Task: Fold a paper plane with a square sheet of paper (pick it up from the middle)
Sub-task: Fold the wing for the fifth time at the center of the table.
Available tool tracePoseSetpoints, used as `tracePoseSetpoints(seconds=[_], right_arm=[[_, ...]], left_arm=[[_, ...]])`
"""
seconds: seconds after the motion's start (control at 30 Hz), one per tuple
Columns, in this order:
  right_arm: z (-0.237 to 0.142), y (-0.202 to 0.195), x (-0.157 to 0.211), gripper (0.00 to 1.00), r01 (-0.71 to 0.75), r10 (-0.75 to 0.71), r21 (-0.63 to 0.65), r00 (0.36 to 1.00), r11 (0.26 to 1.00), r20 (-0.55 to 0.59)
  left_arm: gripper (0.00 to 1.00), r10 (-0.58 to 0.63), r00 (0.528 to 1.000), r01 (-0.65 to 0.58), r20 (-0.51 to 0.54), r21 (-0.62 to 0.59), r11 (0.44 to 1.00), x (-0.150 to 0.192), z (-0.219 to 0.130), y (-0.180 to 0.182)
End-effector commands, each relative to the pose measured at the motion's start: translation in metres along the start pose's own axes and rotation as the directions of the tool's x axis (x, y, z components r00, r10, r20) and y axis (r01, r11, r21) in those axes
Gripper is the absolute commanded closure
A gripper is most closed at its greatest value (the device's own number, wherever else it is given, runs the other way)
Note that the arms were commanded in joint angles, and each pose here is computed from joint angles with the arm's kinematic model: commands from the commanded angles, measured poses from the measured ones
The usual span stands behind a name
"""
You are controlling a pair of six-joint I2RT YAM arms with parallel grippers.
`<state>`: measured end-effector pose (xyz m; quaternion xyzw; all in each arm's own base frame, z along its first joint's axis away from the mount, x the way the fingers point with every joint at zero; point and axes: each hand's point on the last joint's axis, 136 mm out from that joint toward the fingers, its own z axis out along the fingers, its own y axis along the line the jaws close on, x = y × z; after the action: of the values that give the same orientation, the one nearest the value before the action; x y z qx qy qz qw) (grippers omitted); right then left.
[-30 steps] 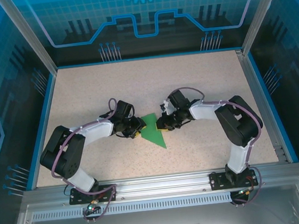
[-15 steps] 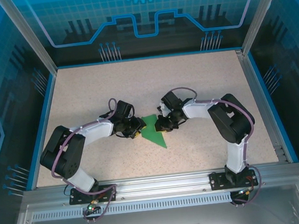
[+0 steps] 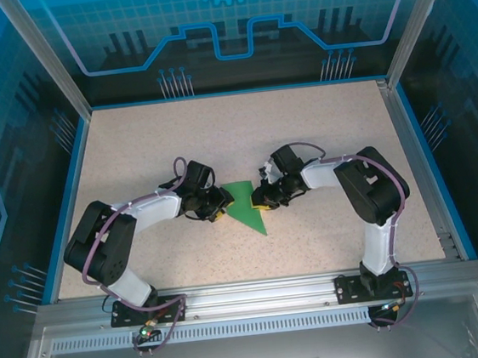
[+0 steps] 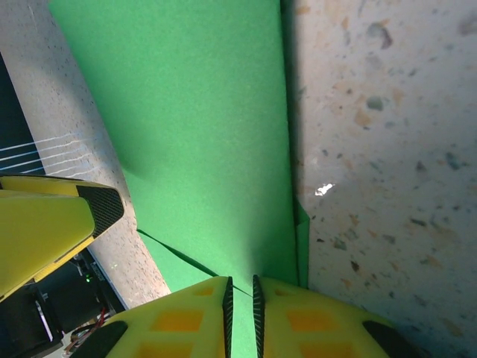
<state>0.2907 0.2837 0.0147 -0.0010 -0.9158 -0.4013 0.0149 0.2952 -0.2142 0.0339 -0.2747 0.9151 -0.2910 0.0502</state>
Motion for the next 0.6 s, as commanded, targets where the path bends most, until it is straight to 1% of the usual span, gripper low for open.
tracePoseSetpoints(seconds=[0.0, 0.1, 0.43, 0.57], right_arm=[[0.012, -0.045, 0.011, 0.82, -0.097, 0.100, 0.121, 0.995, 0.988, -0.022], [0.011, -0.046, 0.011, 0.82, -0.098, 0.102, 0.129, 0.995, 0.987, -0.020], [0.016, -0.053, 0.013, 0.82, -0.114, 0.119, 0.143, 0.992, 0.983, -0.032], [0.016, -0.056, 0.014, 0.82, -0.117, 0.124, 0.147, 0.992, 0.982, -0.034]], left_arm=[[0.56, -0.038, 0.999, 0.038, -0.038, 0.001, 0.999, 0.005, 0.008, 0.006], [0.56, -0.043, 0.998, 0.044, -0.043, 0.016, 0.999, 0.004, 0.011, 0.004], [0.56, -0.051, 0.997, 0.052, -0.053, 0.014, 0.999, 0.003, 0.019, 0.006], [0.56, -0.045, 0.997, 0.047, -0.057, 0.046, 0.998, 0.003, 0.021, 0.000]])
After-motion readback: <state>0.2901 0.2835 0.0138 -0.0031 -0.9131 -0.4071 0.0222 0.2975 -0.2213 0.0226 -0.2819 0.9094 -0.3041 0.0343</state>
